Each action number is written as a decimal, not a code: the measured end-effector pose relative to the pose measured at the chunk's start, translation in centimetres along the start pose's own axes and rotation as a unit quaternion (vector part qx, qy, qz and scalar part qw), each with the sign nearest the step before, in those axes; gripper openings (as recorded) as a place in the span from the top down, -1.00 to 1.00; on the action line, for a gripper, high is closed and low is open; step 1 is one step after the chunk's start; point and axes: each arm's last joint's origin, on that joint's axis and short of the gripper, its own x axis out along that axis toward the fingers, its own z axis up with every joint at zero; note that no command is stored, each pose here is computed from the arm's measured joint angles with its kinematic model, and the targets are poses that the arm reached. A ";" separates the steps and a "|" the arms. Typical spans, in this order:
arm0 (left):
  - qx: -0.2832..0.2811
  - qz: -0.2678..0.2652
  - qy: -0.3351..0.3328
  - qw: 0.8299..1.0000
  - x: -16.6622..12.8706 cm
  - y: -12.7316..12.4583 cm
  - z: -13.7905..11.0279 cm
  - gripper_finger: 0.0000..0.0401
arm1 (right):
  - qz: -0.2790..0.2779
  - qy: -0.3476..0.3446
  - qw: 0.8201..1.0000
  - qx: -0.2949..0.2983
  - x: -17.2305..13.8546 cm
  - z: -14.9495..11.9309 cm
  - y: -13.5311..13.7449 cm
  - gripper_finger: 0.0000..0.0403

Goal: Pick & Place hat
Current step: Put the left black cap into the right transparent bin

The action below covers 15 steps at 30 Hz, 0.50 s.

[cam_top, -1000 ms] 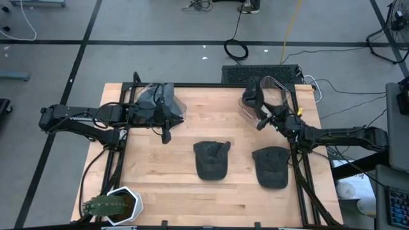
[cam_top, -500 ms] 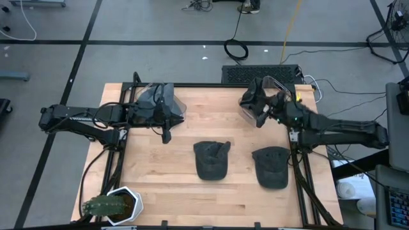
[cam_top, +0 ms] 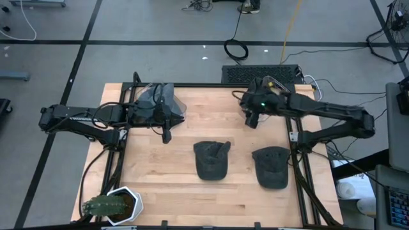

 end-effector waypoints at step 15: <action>0.000 0.000 0.000 1.000 0.0 0.0 0.0 0.71 | -0.047 0.137 0.989 0.008 6.7 -1.0 -1.8 -0.06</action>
